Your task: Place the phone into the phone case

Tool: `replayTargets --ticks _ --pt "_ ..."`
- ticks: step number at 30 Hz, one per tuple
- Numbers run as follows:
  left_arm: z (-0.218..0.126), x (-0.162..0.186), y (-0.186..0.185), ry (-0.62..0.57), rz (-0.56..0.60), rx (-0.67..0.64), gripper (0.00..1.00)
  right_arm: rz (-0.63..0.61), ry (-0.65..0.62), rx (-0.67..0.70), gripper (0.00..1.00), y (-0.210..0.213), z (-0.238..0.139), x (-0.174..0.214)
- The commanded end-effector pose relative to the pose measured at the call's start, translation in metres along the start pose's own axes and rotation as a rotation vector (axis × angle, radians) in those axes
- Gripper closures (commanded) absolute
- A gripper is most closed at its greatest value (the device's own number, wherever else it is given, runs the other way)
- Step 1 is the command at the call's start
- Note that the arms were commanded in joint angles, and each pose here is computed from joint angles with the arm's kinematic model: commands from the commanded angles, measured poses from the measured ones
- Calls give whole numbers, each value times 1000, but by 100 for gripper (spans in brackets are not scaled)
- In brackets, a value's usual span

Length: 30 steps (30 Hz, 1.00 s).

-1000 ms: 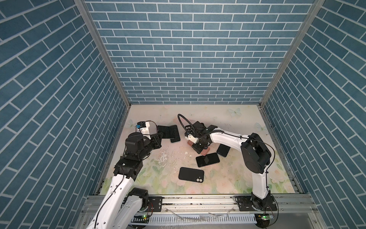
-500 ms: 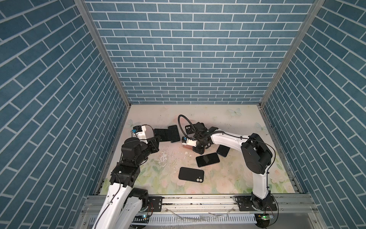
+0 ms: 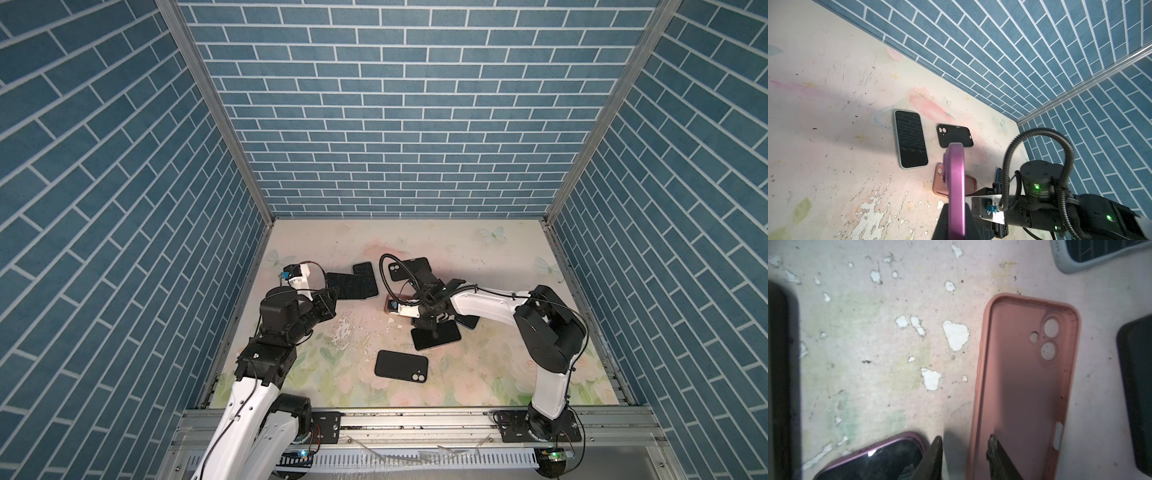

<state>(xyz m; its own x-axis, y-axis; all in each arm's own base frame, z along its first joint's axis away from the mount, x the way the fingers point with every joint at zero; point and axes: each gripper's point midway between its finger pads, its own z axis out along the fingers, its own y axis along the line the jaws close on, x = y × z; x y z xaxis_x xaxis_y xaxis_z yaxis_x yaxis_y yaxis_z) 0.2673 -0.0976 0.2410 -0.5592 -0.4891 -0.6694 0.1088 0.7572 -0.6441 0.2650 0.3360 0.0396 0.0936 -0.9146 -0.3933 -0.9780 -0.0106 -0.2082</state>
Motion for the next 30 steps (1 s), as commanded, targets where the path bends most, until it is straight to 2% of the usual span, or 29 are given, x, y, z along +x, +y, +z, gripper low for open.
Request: replayTargets --ticks 1,4,7,13,16,21,30 --pt "5 -9 -15 -19 16 78 100 31 -126 126 60 -26 -31 -23" --pt "13 -7 -17 11 17 91 100 207 -172 151 60 -37 -46 -24" --pt "22 -3 -19 52 16 111 100 416 -165 149 60 -46 -54 -20" --pt "44 8 -21 146 5 147 100 929 -76 144 65 -55 -52 12" --pt "48 9 -20 154 9 149 100 1103 -10 179 65 -49 -48 32" --pt "50 9 -17 144 13 139 100 1226 70 152 64 -37 -29 45" --pt "50 7 -16 132 14 136 100 1243 117 136 65 -42 1 46"
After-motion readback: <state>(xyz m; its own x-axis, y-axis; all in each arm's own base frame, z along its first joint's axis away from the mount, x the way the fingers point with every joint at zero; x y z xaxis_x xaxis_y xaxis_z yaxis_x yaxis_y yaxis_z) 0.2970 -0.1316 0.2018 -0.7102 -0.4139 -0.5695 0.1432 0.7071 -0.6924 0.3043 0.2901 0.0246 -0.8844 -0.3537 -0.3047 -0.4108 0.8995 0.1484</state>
